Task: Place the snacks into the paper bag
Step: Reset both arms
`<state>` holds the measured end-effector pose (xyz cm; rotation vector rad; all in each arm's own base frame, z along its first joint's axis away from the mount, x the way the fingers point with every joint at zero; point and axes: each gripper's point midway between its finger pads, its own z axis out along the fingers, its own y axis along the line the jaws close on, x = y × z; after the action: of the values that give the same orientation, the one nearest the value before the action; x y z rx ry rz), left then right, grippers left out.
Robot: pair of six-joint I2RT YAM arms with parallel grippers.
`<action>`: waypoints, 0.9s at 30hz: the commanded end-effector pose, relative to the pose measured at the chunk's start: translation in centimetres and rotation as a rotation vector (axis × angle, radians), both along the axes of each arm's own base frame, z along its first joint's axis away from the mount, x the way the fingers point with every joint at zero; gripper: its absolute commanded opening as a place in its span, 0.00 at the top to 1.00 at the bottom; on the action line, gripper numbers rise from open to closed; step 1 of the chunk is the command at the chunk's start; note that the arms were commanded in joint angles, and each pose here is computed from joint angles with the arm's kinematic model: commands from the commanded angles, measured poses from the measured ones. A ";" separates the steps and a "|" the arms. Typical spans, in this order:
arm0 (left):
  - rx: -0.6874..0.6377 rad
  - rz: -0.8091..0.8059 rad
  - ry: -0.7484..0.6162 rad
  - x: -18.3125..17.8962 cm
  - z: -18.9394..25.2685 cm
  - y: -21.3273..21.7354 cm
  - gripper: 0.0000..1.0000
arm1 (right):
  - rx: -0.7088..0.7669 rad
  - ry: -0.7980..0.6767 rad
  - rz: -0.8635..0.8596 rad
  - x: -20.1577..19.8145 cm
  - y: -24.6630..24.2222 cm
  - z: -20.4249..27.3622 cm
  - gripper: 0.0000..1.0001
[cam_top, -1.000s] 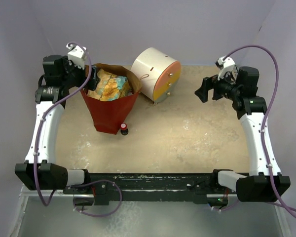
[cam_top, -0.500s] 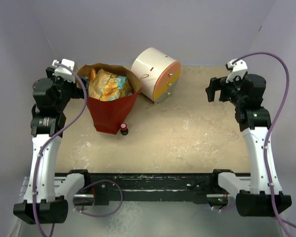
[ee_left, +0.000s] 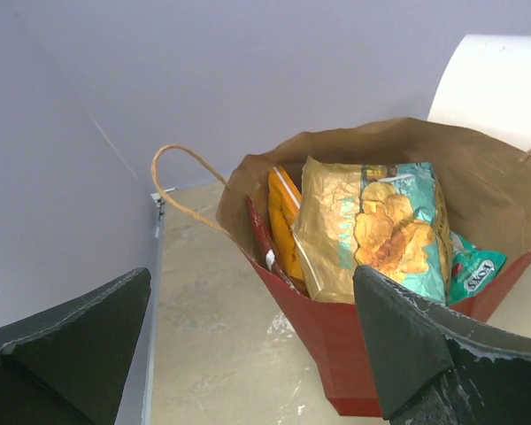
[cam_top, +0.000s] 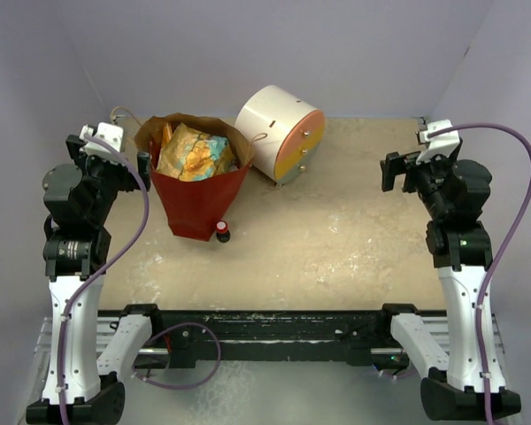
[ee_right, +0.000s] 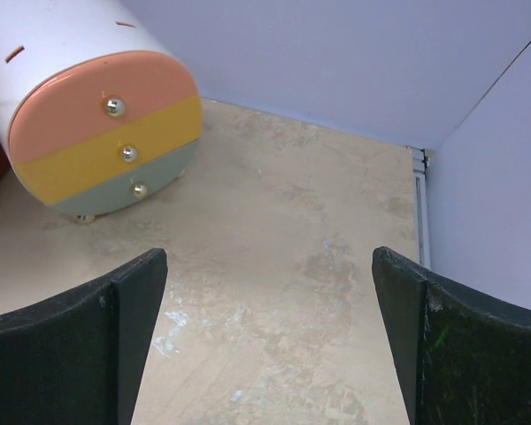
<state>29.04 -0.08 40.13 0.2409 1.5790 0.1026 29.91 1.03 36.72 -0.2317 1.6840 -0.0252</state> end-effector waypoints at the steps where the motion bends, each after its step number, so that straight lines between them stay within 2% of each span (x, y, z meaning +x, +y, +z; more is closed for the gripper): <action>1: -0.012 -0.031 0.009 -0.4 -0.7 -0.5 0.01 | -0.027 -0.068 0.025 -0.1 0.2 2.1 0.00; 27: -0.005 0.057 0.008 -0.3 -1.5 1.0 0.01 | -0.037 -0.051 0.052 -0.4 0.6 1.1 0.00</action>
<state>28.51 0.47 37.64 0.2149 1.6361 0.1201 29.69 1.81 36.69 -0.2932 1.6720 -0.0033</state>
